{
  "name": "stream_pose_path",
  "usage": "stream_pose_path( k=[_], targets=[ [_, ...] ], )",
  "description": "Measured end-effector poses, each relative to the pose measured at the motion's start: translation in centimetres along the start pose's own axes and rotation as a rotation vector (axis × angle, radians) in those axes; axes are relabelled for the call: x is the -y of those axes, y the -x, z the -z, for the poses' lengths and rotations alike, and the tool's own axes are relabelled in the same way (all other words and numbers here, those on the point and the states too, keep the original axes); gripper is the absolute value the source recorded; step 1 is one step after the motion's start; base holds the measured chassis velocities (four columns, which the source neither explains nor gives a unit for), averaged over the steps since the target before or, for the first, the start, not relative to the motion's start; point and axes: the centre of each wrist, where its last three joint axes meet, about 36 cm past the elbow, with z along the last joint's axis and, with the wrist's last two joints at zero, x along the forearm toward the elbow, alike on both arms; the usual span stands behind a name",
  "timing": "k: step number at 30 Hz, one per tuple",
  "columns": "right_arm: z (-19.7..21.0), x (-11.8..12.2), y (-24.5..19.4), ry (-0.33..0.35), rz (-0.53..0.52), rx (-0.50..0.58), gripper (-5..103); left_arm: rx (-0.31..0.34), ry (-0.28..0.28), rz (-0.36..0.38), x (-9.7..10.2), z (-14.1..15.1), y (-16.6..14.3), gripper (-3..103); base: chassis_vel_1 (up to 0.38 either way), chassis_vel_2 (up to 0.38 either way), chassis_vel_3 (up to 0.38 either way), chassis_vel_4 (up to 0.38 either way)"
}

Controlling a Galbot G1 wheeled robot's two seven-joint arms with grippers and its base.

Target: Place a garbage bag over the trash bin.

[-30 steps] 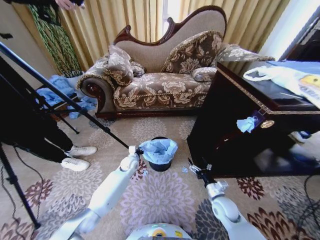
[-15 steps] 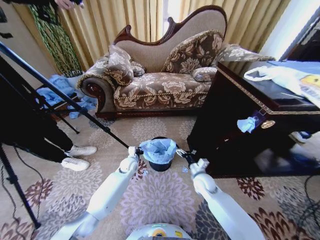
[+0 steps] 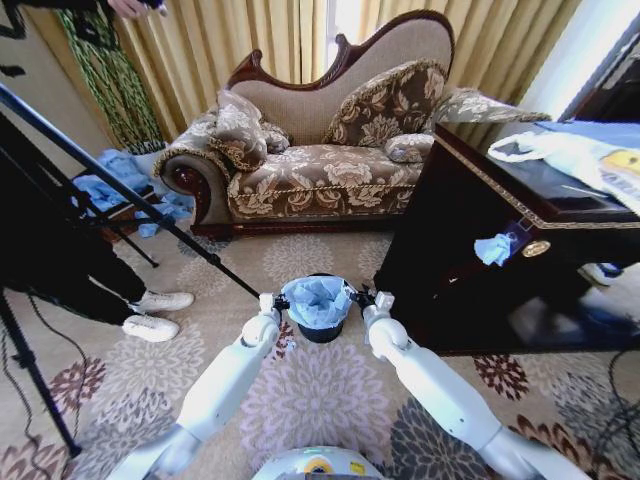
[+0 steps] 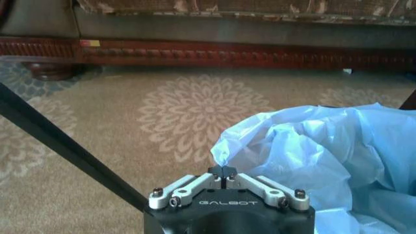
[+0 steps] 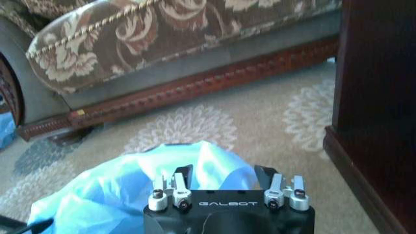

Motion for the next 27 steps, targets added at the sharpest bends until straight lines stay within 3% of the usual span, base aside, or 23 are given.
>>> stream_pose_path(
  k=[4, 10, 13, 16, 18, 23, 27],
  targets=[
    [-0.1, -0.6, 1.0, -0.006, -0.004, -0.015, 60, 0.001, -0.001, -0.002, 0.0, 0.0, 0.0, 0, 0.0, 0.0, 0.0, 0.0],
    [0.5, -0.7, 2.2, -0.02, -0.014, -0.006, 40, -0.006, 0.0, -0.008, -0.2, -0.3, -0.1, 0, 0.0, 0.0, 0.0, 0.0],
    [0.5, -0.5, 2.4, -0.027, -0.017, -0.004, 37, -0.006, -0.001, -0.01, -0.2, -0.3, -0.1, 0, 0.0, 0.0, 0.0, 0.0],
    [0.5, -0.3, 2.8, -0.038, -0.02, -0.003, 25, -0.007, -0.001, -0.017, -0.2, -0.3, 0.0, 0, 0.0, 0.0, 0.0, 0.0],
    [0.5, -0.2, 2.8, -0.043, -0.022, -0.002, 25, -0.007, 0.0, -0.019, -0.2, -0.4, 0.0, 0, 0.0, 0.0, 0.0, 0.0],
    [0.5, 0.0, 3.0, -0.063, -0.024, 0.002, 4, -0.006, 0.002, -0.025, 0.0, -0.4, 0.1, 0, 0.0, 0.0, 0.0, 0.0],
    [0.8, 0.0, 3.2, -0.066, -0.024, 0.007, 2, -0.005, 0.003, -0.028, 0.0, -0.5, 0.1, 0, 0.0, 0.0, 0.0, 0.0]
  ],
)
